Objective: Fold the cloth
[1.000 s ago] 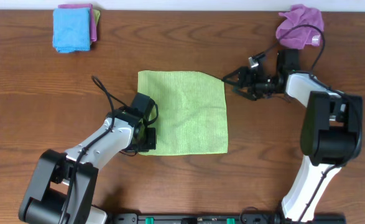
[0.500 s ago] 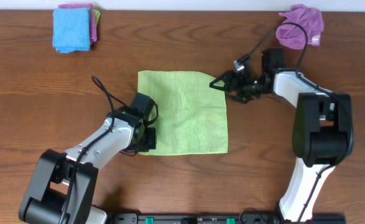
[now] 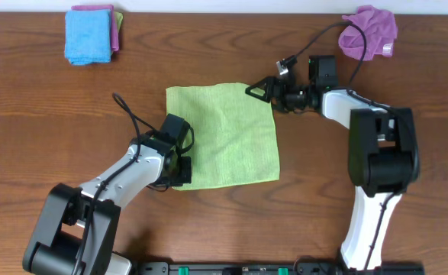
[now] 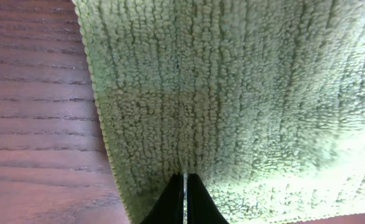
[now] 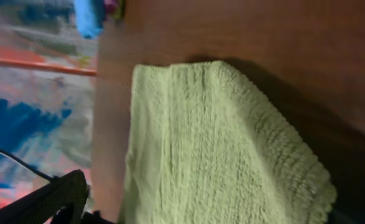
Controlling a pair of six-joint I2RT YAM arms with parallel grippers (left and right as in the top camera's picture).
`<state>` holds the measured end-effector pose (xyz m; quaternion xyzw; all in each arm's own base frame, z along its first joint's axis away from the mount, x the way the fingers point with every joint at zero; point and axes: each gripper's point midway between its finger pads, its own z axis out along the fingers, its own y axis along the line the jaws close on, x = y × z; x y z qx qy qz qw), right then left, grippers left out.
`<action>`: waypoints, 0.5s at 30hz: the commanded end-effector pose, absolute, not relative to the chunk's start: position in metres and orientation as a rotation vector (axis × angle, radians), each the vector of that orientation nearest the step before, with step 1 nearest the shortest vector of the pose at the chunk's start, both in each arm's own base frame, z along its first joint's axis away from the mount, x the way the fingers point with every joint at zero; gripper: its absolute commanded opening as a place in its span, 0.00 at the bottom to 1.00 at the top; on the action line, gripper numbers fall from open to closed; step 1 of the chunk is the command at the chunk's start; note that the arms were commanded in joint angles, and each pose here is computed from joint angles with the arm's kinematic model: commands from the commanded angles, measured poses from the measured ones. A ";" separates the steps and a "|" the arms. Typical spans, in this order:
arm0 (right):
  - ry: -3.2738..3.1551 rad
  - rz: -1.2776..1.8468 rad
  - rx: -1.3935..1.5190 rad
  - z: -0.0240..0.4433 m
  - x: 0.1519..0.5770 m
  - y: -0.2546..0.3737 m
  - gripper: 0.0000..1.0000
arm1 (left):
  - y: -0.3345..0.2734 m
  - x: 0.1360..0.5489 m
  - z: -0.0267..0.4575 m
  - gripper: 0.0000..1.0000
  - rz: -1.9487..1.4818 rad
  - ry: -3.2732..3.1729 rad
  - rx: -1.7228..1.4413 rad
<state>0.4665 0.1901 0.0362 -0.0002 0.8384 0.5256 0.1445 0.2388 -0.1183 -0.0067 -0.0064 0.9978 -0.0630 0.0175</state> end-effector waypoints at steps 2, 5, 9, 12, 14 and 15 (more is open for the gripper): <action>2.413 1.538 0.145 0.019 0.477 0.190 0.99 | -0.101 0.224 -0.024 0.06 -0.077 3.153 -0.053; 2.322 1.544 0.125 0.035 0.493 0.191 0.99 | -0.101 0.224 -0.024 0.06 -0.077 3.153 -0.053; 2.233 1.540 0.094 0.051 0.506 0.191 0.99 | -0.101 0.225 -0.024 0.06 -0.077 3.152 -0.053; 2.206 1.536 0.074 0.056 0.509 0.191 0.99 | -0.101 0.225 -0.024 0.06 -0.077 3.152 -0.048; 2.192 1.533 0.069 0.059 0.512 0.188 0.98 | -0.101 0.225 -0.024 0.06 -0.077 3.152 -0.047; 2.180 1.534 0.063 0.062 0.514 0.185 0.96 | -0.101 0.225 -0.024 0.06 -0.077 3.152 -0.047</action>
